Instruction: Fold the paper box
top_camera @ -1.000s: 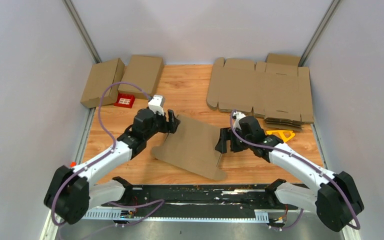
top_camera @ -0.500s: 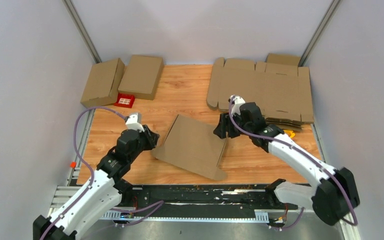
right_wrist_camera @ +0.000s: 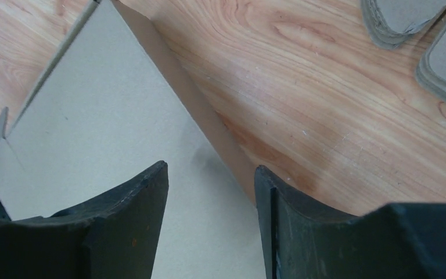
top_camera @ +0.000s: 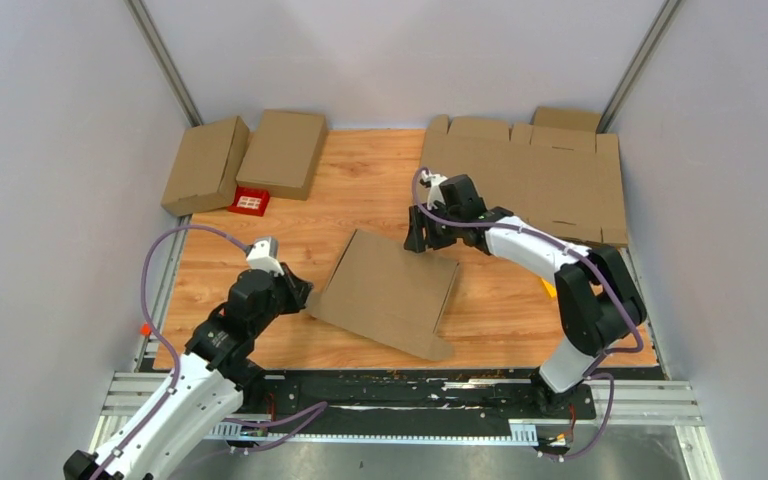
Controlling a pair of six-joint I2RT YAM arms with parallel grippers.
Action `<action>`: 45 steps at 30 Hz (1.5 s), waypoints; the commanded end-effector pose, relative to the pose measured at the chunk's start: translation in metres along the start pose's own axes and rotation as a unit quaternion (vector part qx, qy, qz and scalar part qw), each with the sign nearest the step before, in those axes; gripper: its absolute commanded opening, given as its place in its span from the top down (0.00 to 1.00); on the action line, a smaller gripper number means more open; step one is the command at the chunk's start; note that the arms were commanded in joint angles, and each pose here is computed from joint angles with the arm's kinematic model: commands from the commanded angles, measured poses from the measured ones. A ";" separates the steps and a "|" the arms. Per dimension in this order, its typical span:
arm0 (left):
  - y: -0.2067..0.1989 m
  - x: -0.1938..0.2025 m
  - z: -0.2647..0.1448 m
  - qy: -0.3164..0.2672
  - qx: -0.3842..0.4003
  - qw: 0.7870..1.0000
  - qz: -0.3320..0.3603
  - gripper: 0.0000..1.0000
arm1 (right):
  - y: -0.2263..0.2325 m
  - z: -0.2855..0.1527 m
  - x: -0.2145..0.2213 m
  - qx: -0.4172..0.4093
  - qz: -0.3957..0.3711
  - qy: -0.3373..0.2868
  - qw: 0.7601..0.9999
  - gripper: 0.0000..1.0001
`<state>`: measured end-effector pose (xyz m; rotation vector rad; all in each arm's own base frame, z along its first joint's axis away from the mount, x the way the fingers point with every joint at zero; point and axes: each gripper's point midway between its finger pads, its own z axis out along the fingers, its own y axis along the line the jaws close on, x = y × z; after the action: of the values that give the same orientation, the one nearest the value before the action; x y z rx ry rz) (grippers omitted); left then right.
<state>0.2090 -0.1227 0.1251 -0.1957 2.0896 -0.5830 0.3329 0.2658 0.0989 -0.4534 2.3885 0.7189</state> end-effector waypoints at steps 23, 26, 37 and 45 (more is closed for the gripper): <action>-0.021 -0.020 -0.010 -0.006 0.027 1.000 -0.009 0.98 | -0.069 0.031 0.042 -0.054 0.133 0.051 0.988 0.78; -0.018 -0.015 -0.010 0.000 0.024 1.000 -0.004 0.98 | -0.086 0.027 0.041 -0.038 0.157 0.041 0.986 0.88; -0.016 0.024 0.012 0.066 0.039 0.997 -0.009 0.99 | -0.104 0.028 0.048 -0.057 0.219 0.031 0.973 1.00; -0.036 0.026 0.050 0.050 0.090 0.994 -0.020 1.00 | -0.096 0.019 0.037 -0.067 0.197 0.015 0.978 0.96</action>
<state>0.2056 -0.1527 0.0773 -0.1414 2.2536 -0.6877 0.3607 0.1963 0.0208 -0.0070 2.5051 1.0975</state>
